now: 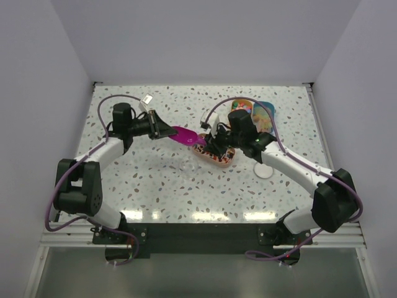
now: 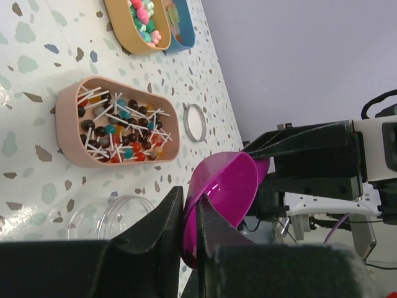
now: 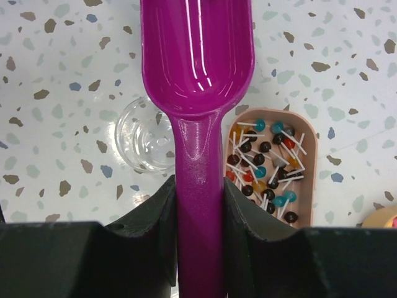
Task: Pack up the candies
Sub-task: Pick up the spatula from the center of the board.
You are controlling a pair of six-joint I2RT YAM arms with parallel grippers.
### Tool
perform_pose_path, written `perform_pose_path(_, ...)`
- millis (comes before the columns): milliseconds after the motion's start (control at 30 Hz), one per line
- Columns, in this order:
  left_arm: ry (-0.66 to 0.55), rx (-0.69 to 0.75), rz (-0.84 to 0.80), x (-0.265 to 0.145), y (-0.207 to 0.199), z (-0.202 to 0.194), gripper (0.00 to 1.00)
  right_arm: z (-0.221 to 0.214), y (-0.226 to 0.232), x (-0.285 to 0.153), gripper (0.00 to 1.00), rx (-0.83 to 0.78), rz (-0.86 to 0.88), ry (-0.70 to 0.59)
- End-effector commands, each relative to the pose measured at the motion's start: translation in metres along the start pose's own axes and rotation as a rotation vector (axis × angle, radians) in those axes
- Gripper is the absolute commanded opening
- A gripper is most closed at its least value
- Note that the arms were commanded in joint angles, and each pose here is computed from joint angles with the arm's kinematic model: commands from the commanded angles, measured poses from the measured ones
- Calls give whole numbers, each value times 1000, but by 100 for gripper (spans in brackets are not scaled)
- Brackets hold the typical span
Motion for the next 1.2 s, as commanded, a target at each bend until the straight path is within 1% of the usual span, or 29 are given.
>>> perform_pose_path(0, -12, 22, -41, 0, -3, 4, 0, 18, 0, 0, 26, -24, 12, -49)
perform_pose_path(33, -13, 20, -42, 1, -2, 4, 0, 18, 0, -1, 22, -25, 13, -46)
perform_pose_path(67, -12, 17, -43, 1, -2, 3, 0, 18, 1, -1, 15, -24, 15, -44)
perform_pose_path(167, -11, 12, -42, 1, 0, 3, 0, 18, 2, -5, 4, -21, 15, -41)
perform_pose_path(200, -12, 11, -37, 2, 1, 3, 3, 20, 3, -7, 4, -20, 15, -45)
perform_pose_path(300, -9, 2, -17, 4, 7, -1, 6, 26, 6, -18, 2, -18, -1, -65)
perform_pose_path(367, 8, -9, -1, 7, 13, -6, 7, 32, 10, -28, 0, -18, -11, -79)
perform_pose_path(467, 27, -23, 5, 12, 19, -12, 9, 35, 12, -36, 0, -16, -35, -97)
perform_pose_path(567, 43, -32, 4, 18, 21, -16, 19, 35, 12, -42, 0, -14, -60, -101)
perform_pose_path(600, 44, -33, 3, 19, 22, -15, 30, 34, 12, -43, 0, -8, -65, -85)
perform_pose_path(667, 39, -22, 1, 20, 20, -12, 37, 31, 11, -46, 0, -3, -81, -54)
perform_pose_path(700, 38, -17, 6, 19, 20, -11, 43, 29, 9, -48, 0, -3, -107, -40)
perform_pose_path(767, 26, 12, 15, 19, 16, -2, 49, 24, 8, -52, 0, 8, -145, 1)
perform_pose_path(800, 27, 22, 46, 19, 17, -1, 54, 21, 4, -55, 0, 14, -199, 33)
perform_pose_path(833, 22, 41, 60, 19, 15, 2, 57, 26, 3, -59, 0, 11, -214, 46)
perform_pose_path(867, 5, 73, 77, 19, 12, 12, 59, 19, 3, -63, 0, 23, -230, 107)
perform_pose_path(900, 4, 97, 154, 18, 18, 12, 67, 19, 0, -68, 0, 30, -286, 134)
perform_pose_path(933, -5, 121, 199, 17, 19, 16, 70, 23, -2, -73, 0, 31, -321, 143)
perform_pose_path(967, -19, 151, 239, 17, 18, 24, 72, 19, -1, -78, 0, 43, -346, 191)
perform_pose_path(1000, -10, 161, 333, 14, 26, 22, 75, 18, -2, -82, 0, 50, -374, 212)
perform_pose_path(1033, -5, 177, 368, 15, 27, 23, 75, 22, -5, -90, 0, 49, -434, 225)
perform_pose_path(1067, -12, 202, 395, 16, 26, 28, 75, 18, -4, -95, 0, 60, -447, 272)
perform_pose_path(1133, 34, 245, 460, 26, 28, 24, 75, 23, -5, -103, 0, 67, -487, 293)
perform_pose_path(1167, 39, 275, 471, 32, 24, 29, 75, 17, -4, -106, 0, 78, -486, 367)
Point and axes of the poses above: each gripper's point midway between its finger pads, its own x axis out along the fingers, its own y axis along the line the jaws close on, z = x × y, the point moved 9 cm from there along -x, back along the fingers, and after that the axes turned 8 degrees about x, right-handed, at the moved point
